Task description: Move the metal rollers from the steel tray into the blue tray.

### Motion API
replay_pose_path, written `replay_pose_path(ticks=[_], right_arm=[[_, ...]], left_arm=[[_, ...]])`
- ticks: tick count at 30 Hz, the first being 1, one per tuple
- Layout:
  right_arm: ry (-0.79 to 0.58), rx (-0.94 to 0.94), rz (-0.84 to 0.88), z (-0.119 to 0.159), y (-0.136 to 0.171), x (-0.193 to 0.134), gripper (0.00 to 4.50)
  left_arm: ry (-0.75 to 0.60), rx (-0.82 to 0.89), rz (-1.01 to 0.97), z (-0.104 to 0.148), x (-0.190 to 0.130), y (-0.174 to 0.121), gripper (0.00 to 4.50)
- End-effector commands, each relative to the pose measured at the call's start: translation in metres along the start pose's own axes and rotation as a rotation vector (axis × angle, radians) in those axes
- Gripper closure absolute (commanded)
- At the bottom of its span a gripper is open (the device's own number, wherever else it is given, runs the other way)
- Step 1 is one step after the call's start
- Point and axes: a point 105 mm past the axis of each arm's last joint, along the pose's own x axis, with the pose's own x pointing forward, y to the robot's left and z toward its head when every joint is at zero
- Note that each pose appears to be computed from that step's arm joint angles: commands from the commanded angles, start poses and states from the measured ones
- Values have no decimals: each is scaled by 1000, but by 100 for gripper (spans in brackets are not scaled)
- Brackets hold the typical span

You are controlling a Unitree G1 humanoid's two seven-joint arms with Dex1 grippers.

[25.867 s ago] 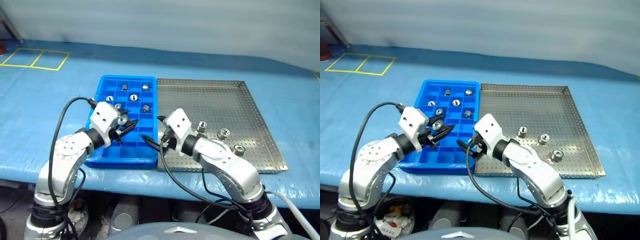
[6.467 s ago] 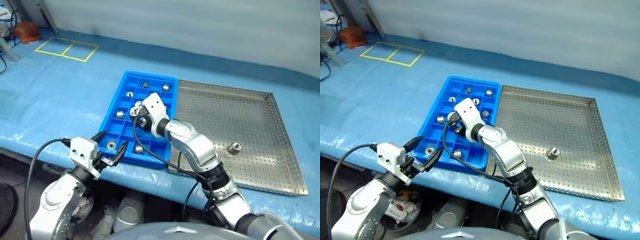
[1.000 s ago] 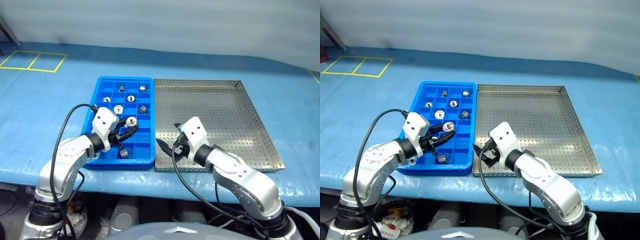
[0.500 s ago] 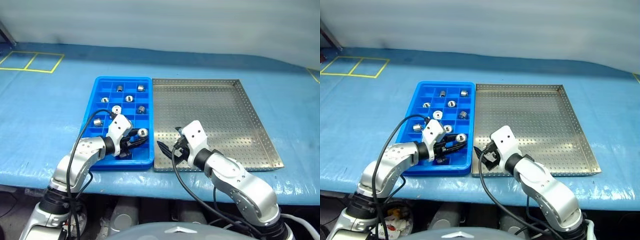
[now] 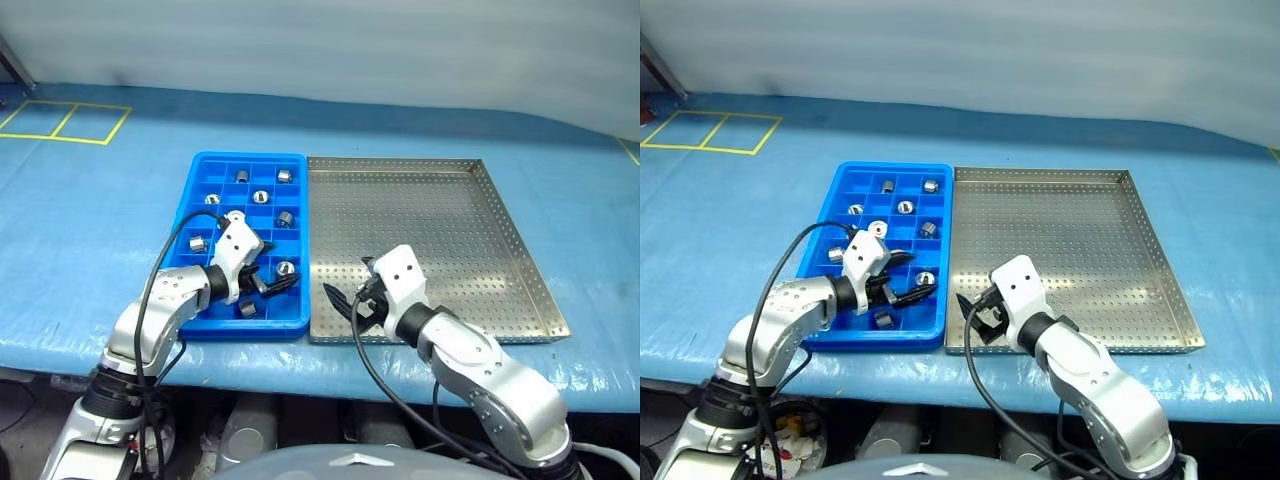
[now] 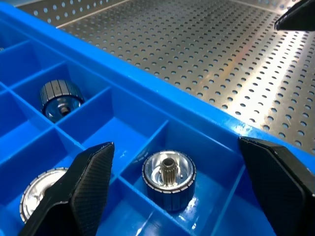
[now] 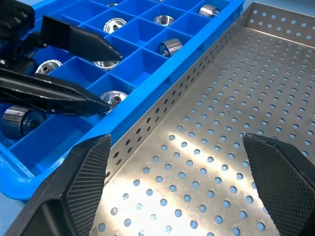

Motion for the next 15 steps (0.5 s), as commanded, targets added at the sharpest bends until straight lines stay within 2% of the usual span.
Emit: replay_pose_path(ticks=[1,7,15], right_arm=[[-31,-44,-64,9,-20,-13,0],[23,-38,-189,-5,-54,-25,0],[-8,-31,-154,1,-45,-15,0]], left_arm=[[-141,63,64,32,-12,8,5],[-175,50,128,28,-24,5,5],[-172,24,115,22,-23,-6,5]])
